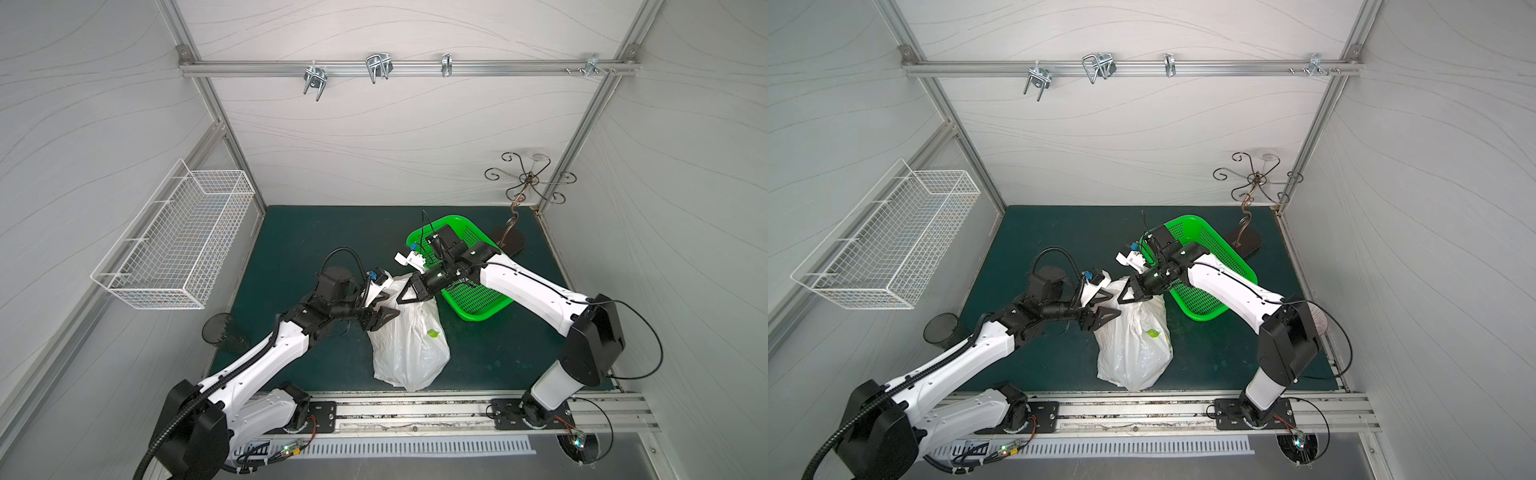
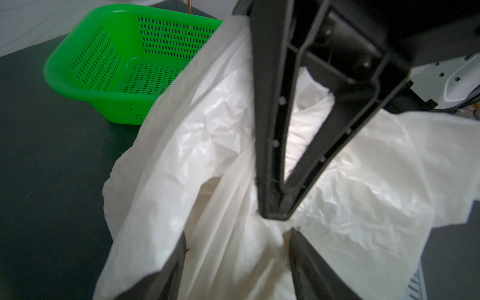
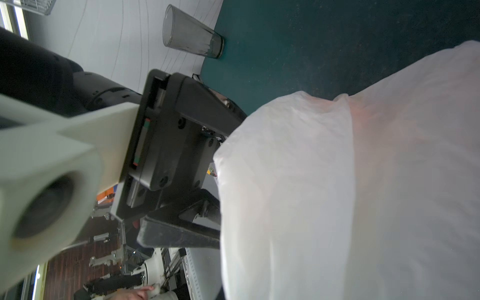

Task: Place the pineapple into a plastic bag & tie a knot
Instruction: Cross the plastic bag at the center of the board.

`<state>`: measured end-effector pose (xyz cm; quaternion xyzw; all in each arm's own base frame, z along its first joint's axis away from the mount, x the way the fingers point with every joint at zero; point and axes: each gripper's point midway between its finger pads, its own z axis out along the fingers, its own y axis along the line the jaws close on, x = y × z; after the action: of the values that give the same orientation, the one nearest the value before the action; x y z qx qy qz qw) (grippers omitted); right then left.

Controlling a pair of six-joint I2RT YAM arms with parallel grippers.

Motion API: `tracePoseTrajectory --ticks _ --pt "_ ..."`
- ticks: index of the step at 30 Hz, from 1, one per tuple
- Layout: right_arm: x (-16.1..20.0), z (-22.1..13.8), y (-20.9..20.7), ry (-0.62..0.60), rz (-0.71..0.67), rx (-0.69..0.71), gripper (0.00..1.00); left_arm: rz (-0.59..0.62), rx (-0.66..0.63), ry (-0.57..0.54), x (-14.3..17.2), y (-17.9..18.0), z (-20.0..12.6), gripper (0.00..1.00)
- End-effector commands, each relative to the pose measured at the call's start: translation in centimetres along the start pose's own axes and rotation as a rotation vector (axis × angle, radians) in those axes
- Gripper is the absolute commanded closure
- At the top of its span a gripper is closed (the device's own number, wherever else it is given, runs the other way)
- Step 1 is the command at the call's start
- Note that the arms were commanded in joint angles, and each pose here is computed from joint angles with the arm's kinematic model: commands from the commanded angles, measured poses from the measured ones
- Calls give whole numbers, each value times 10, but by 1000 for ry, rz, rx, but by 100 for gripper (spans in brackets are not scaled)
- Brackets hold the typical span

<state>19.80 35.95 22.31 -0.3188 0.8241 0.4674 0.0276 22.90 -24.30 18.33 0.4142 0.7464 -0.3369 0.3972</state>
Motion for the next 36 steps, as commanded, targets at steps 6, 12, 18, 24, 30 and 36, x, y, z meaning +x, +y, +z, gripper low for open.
tracePoseTrajectory --ticks 6,12,18,24,30,36 --pt "-17 -15 40 -44 -175 -133 100 80 -34 -74 -22 4 -8 33" --pt "-19 -7 21 -44 -112 -66 100 56 14 -66 -12 5 7 60" --pt "-24 -10 14 -75 -93 -12 89 51 42 -62 -9 0 8 94" --pt "-26 -11 1 -123 9 50 68 54 69 -53 -4 -9 3 100" --pt "-32 -13 -2 -192 100 55 60 70 88 -44 0 -16 0 100" --pt "-40 -16 -9 -252 171 84 62 107 140 -28 3 -29 0 100"
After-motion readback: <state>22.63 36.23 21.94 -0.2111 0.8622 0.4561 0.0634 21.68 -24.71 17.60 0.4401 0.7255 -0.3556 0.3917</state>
